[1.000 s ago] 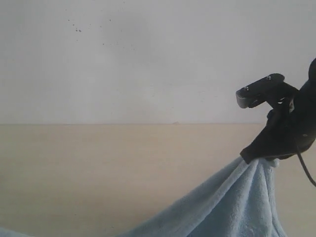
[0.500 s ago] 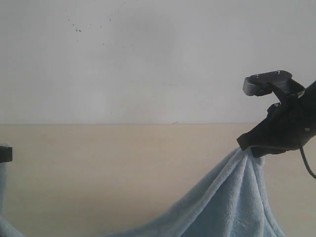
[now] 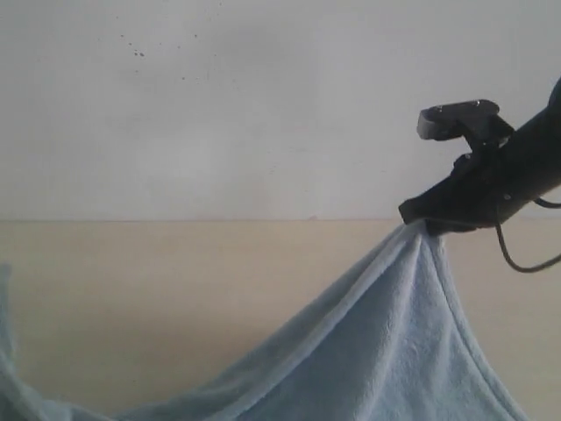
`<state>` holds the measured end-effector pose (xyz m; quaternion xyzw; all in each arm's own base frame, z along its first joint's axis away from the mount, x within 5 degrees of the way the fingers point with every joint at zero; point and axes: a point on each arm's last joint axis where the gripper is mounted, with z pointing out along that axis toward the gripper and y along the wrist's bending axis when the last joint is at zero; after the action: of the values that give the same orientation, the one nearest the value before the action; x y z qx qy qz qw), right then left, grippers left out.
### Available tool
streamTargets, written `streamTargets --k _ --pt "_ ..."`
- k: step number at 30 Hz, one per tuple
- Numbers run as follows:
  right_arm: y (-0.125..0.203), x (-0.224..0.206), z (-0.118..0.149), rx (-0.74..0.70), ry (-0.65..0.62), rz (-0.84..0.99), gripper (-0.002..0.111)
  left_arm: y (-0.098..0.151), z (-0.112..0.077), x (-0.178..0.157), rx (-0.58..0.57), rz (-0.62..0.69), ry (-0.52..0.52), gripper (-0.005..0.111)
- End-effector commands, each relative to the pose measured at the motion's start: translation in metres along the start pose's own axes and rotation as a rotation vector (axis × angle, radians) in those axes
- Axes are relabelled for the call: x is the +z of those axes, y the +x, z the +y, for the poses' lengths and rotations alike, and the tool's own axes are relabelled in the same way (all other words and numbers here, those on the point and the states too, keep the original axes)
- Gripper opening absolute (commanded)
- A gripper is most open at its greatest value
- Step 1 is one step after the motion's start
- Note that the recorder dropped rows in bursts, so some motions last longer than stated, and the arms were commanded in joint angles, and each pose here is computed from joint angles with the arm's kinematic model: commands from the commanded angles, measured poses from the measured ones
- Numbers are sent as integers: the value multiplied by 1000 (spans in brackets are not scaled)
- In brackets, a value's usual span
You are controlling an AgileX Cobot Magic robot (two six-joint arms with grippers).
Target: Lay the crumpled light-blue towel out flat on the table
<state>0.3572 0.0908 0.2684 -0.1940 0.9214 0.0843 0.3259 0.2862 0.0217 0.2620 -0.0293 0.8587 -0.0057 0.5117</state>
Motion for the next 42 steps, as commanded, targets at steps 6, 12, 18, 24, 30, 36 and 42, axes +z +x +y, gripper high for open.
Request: streamTargets --k 6,12,18,24,30,36,42 --pt "-46 -22 -2 4 -15 -88 0 13 8 5 -66 49 -94 68" --pt "-35 -18 -1 -17 -31 29 0 62 0 3 -82 188 -1 59" --pt "-32 -18 -1 -24 -35 65 0 86 -2 -12 -100 235 1 59" --pt "-29 -18 0 -22 -45 92 0 77 -6 -22 -121 182 37 59" --pt "-26 -23 2 -10 -57 118 0 76 -8 -23 -126 176 58 59" --pt "-7 -46 7 -4 -29 47 0 76 -8 -23 -126 176 58 59" --pt "23 -86 17 -39 -10 -17 0 76 -9 -23 -129 175 77 59"
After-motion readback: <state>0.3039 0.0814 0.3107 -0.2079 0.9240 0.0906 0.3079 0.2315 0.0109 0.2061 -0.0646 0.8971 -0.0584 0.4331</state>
